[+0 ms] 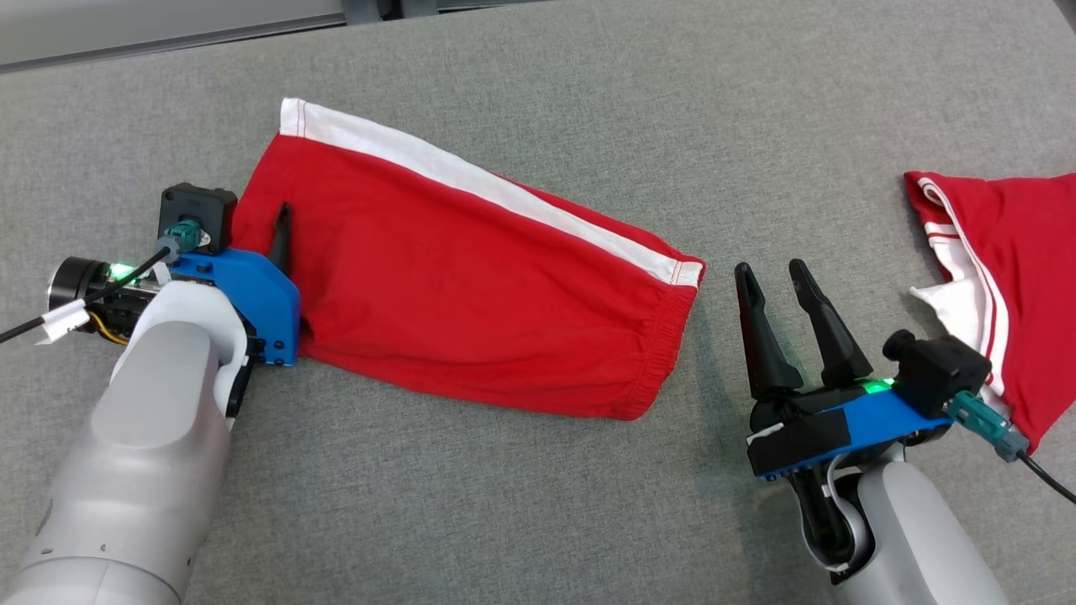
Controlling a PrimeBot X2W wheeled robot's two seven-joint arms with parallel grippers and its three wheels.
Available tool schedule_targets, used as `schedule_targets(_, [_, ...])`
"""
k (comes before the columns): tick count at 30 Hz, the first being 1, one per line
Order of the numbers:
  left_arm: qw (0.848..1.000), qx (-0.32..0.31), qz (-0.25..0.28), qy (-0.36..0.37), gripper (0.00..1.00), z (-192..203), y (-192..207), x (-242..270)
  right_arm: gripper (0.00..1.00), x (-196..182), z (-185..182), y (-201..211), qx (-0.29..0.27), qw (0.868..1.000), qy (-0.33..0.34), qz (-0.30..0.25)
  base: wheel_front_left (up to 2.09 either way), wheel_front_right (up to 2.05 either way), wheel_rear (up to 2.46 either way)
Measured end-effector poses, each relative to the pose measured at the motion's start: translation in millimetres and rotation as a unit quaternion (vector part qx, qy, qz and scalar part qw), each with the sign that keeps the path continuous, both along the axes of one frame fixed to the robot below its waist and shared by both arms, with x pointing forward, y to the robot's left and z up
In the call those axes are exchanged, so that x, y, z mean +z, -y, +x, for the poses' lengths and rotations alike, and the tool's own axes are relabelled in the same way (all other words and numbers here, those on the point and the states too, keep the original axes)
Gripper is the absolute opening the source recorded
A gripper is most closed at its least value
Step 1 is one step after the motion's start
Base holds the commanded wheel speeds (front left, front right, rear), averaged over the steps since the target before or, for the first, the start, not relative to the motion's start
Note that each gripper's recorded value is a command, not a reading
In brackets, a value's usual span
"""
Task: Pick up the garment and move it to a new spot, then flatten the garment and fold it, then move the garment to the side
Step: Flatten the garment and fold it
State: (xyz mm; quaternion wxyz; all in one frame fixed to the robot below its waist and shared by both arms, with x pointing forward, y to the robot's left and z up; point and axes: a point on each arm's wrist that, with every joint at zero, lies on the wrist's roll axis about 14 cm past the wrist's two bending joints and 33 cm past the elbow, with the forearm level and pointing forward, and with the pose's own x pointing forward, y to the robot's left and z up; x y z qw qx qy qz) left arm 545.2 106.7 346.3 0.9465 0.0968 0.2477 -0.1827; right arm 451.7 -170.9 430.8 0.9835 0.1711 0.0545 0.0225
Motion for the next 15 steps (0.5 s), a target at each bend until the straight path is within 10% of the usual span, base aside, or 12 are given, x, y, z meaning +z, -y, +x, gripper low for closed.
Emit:
schedule_targets(7, [0.998,0.024,0.033,-0.053,1.0,-13.9,-10.5,-14.1,1.0,2.4,-8.0,8.7,-0.013,1.0,-0.001,-0.005,0.0,0.0,0.0])
schedule_targets(8, [0.997,0.025,0.035,-0.065,0.91,-17.6,-10.4,-16.2,1.0,3.8,-8.9,9.7,-0.014,1.0,0.001,-0.006,0.0,0.0,0.0])
schedule_targets(9, [0.997,0.026,0.028,-0.073,0.12,-20.9,-8.2,-16.6,1.0,5.4,-9.9,11.1,-0.016,1.0,0.002,-0.008,0.0,0.0,0.0])
schedule_targets(15, [0.995,0.04,-0.004,-0.089,0.0,-49.8,-7.4,-14.5,1.0,14.7,-17.5,16.6,-0.022,0.999,0.011,-0.023,0.0,0.0,0.0])
